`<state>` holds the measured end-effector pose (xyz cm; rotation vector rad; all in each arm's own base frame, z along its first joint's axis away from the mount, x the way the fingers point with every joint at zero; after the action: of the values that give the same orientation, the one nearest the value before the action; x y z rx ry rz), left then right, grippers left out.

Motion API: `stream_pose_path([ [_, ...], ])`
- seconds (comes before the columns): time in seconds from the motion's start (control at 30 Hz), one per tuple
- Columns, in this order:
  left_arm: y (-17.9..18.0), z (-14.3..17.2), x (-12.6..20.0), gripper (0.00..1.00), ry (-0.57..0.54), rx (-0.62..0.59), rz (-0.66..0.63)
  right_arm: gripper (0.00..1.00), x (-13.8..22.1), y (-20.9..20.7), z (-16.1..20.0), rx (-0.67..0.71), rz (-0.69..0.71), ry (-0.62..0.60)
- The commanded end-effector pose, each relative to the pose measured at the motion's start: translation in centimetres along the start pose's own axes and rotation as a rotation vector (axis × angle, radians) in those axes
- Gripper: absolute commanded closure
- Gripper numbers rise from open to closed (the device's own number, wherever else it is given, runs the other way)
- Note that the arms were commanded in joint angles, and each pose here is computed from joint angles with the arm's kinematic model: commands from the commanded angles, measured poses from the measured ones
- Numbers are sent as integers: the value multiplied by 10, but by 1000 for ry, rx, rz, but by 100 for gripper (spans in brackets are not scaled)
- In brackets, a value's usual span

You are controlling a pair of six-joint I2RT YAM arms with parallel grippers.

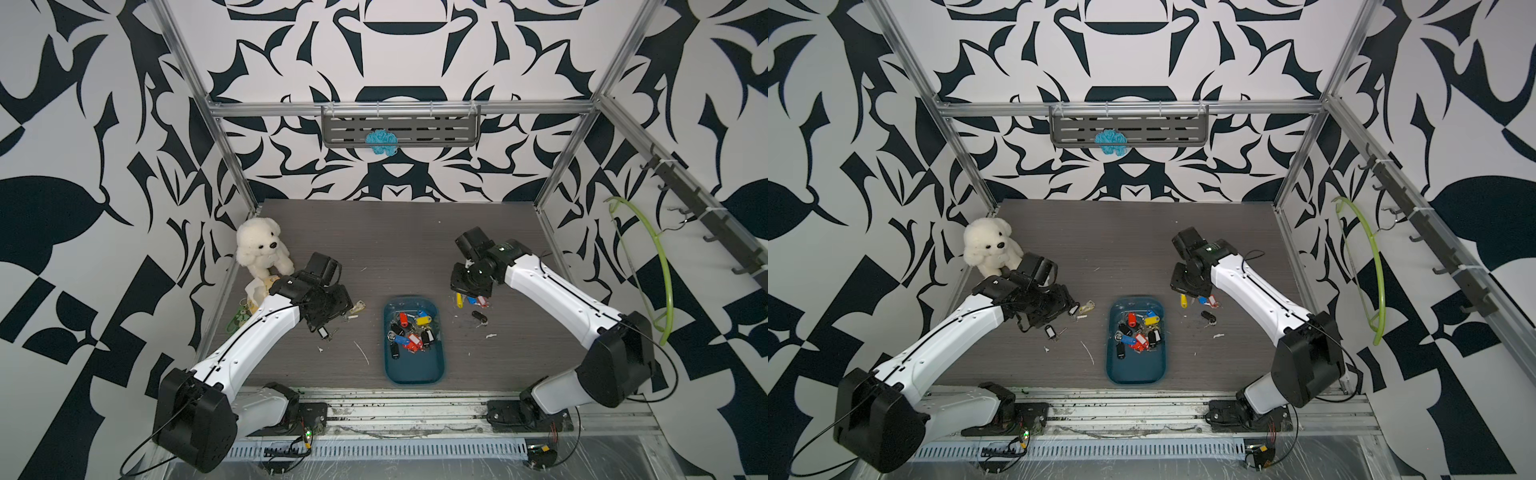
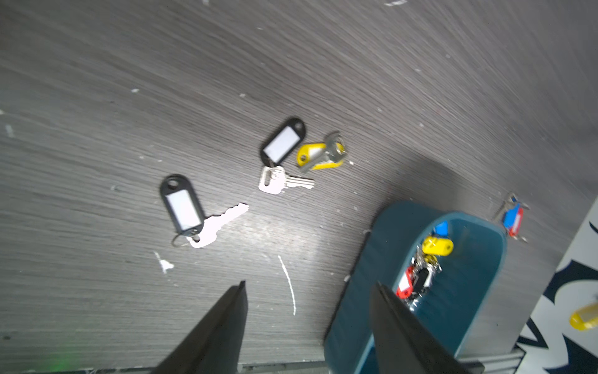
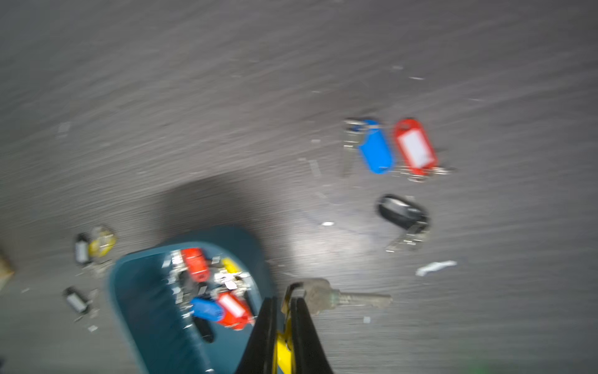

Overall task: Take the keys out of the storage box
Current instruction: Place the key at the center of the board.

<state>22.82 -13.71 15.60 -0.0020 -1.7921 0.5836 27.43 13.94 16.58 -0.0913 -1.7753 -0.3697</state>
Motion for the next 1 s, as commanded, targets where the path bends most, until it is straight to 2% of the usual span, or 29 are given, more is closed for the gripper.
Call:
stream_pose_path([
  [0.0,-18,0,5,33,-18,-69,15,95,-11,-25,17,38,61,71],
  [0.33,-43,7,4,33,-11,-123,43,92,-58,-36,34,9,83,171],
  [0.47,-54,12,3,33,-1,-174,34,75,-45,-34,29,6,71,128],
  [0.57,-67,16,3,33,-2,-225,40,67,-29,-34,24,14,65,91],
  [0.77,-108,32,2,33,-2,-371,40,66,2,-36,20,27,34,8],
  [0.97,-142,65,-14,33,59,-473,30,66,31,-51,23,28,9,-127],
])
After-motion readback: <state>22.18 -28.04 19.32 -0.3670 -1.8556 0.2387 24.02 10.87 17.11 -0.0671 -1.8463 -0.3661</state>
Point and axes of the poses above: each gripper's point midway between its finger pads, its own x axis back along the fingers, its own y axis along the line the jaws close on, z = x × y, the point moved 3 cm from there along x, back along the fingers, and after that the axes turned 1 degree about x, right-handed, at the moved point
